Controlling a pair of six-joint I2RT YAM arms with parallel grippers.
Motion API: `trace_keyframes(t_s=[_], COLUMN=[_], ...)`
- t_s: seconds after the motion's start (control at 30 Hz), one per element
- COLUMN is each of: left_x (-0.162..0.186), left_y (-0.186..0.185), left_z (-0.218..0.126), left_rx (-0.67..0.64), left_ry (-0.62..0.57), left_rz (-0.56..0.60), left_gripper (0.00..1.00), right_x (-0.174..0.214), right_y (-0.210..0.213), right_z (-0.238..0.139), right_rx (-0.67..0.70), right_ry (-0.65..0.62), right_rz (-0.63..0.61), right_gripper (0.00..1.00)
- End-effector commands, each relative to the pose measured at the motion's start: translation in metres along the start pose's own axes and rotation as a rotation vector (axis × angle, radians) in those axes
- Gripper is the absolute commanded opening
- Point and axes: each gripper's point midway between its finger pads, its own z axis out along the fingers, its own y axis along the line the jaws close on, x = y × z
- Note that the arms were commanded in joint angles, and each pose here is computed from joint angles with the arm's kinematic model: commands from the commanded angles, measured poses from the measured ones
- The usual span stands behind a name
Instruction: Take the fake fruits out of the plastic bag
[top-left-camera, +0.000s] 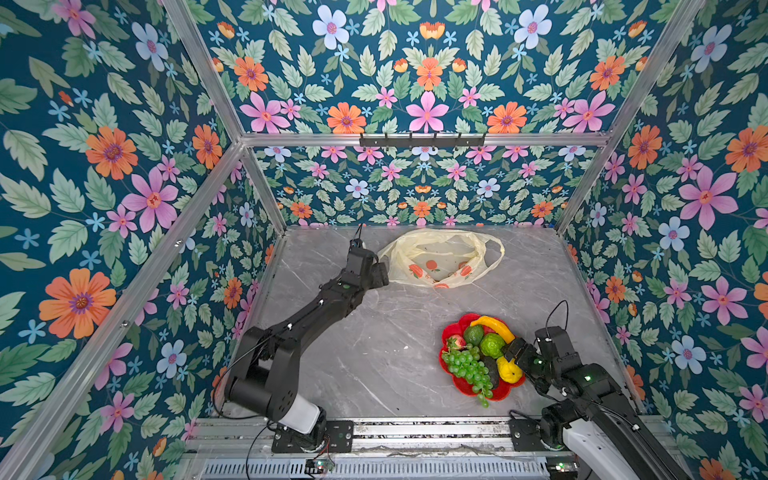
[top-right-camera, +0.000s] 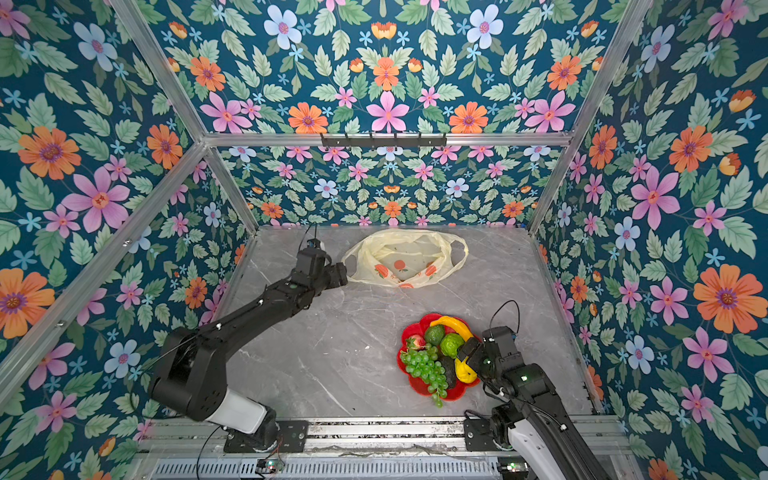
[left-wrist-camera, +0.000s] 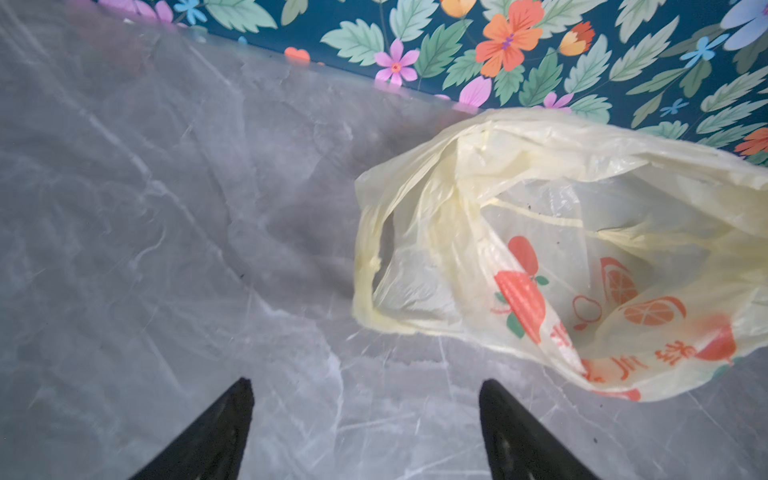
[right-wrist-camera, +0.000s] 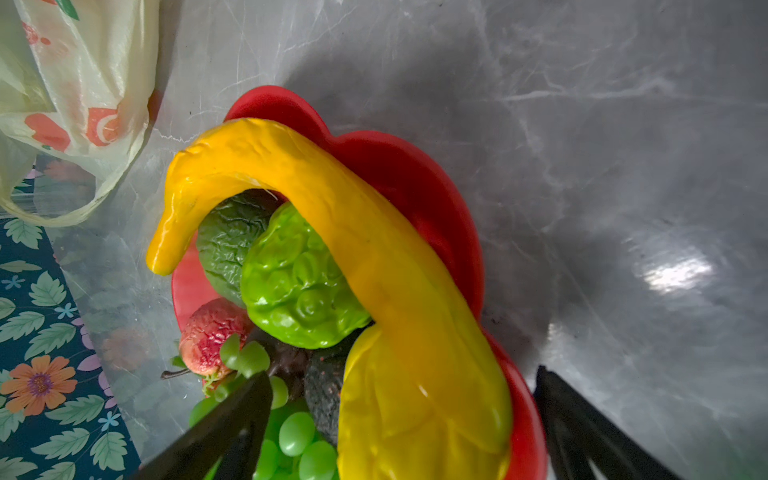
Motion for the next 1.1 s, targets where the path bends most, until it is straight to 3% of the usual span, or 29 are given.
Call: trace_keyframes(t_s=[0.0, 0.27, 0.5, 1.07], left_x=[0.001, 0.035, 0.036, 0.043], left_y=[0.018, 0.073, 0.078, 0.08], left_z=[-0.017, -0.046, -0.057, -0.056], left_rx=[-0.037, -0.164, -0.145, -0.14], left_ry=[-0.086, -0.201, -0.274, -0.259], left_rz=[-0.01, -0.02, -0.048, -0.068], left_gripper=[0.89, 0.97, 1.0, 1.0], right_x=[-0.004, -0.002, 0.0, 0.006], right_y=[0.012, 0.023, 0.032, 0.082], right_z=[0.001, 0.012, 0.02, 0.049], right_rx=[-0.036, -0.054, -0.048, -0.027], right_ry=[0.001, 0.043, 0.053, 0.096], right_rz=[-0.03, -0.019, -0.027, -0.108], right_gripper=[0.99, 0.99, 0.99, 0.99])
